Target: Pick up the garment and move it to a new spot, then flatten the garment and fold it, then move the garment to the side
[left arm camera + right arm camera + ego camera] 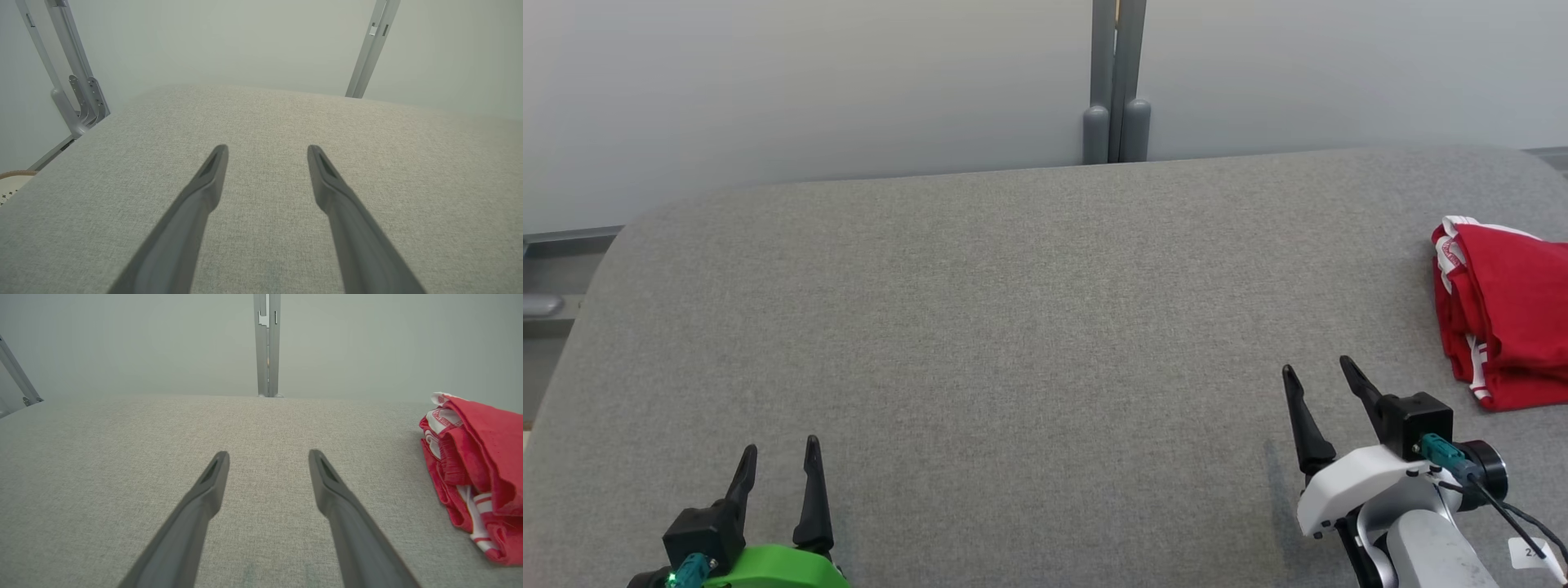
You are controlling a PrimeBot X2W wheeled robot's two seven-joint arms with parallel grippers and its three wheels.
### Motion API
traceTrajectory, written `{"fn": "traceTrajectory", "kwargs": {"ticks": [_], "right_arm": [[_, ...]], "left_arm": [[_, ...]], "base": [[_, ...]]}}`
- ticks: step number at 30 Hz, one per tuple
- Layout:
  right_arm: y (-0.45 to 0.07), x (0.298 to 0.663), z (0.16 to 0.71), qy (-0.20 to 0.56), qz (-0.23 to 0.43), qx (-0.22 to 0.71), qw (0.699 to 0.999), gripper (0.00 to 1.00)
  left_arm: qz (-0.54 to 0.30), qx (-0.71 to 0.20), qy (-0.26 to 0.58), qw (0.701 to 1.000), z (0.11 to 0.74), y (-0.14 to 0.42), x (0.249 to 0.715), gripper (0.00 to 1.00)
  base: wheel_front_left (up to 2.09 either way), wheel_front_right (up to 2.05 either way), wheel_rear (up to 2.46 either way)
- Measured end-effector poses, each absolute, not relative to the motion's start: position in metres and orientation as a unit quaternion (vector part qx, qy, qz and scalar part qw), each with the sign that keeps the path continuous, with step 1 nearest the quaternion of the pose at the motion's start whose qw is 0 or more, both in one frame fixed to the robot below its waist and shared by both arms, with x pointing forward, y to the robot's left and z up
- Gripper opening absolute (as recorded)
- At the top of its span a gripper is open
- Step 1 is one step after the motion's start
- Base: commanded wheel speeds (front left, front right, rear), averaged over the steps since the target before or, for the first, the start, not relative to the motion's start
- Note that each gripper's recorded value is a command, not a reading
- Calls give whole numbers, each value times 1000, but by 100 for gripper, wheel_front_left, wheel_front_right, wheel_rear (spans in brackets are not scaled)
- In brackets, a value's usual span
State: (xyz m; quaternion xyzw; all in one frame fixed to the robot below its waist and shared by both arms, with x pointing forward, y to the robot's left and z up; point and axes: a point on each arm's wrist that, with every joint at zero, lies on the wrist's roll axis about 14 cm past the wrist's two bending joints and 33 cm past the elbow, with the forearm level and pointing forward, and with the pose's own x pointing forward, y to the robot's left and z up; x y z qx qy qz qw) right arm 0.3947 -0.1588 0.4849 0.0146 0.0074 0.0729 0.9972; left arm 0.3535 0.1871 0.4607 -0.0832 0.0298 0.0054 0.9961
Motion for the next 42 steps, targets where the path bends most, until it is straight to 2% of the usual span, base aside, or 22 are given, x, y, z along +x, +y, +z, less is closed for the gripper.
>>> {"fn": "traceTrajectory", "kwargs": {"ticks": [20,35,36,42], "right_arm": [[-183,382,478,17,40,17,999,100],[-182,382,480,14,47,16,999,100],[-182,381,479,16,47,16,999,0],[-181,367,450,63,37,44,996,0]], "left_arm": [[-37,-99,41,994,456,160,368,100],[-45,-101,42,993,455,154,370,100],[-45,-102,44,993,454,154,369,0],[-35,-120,84,989,432,155,359,0]], "base": [[0,0,0],[0,0,0],[0,0,0],[0,0,0]]}}
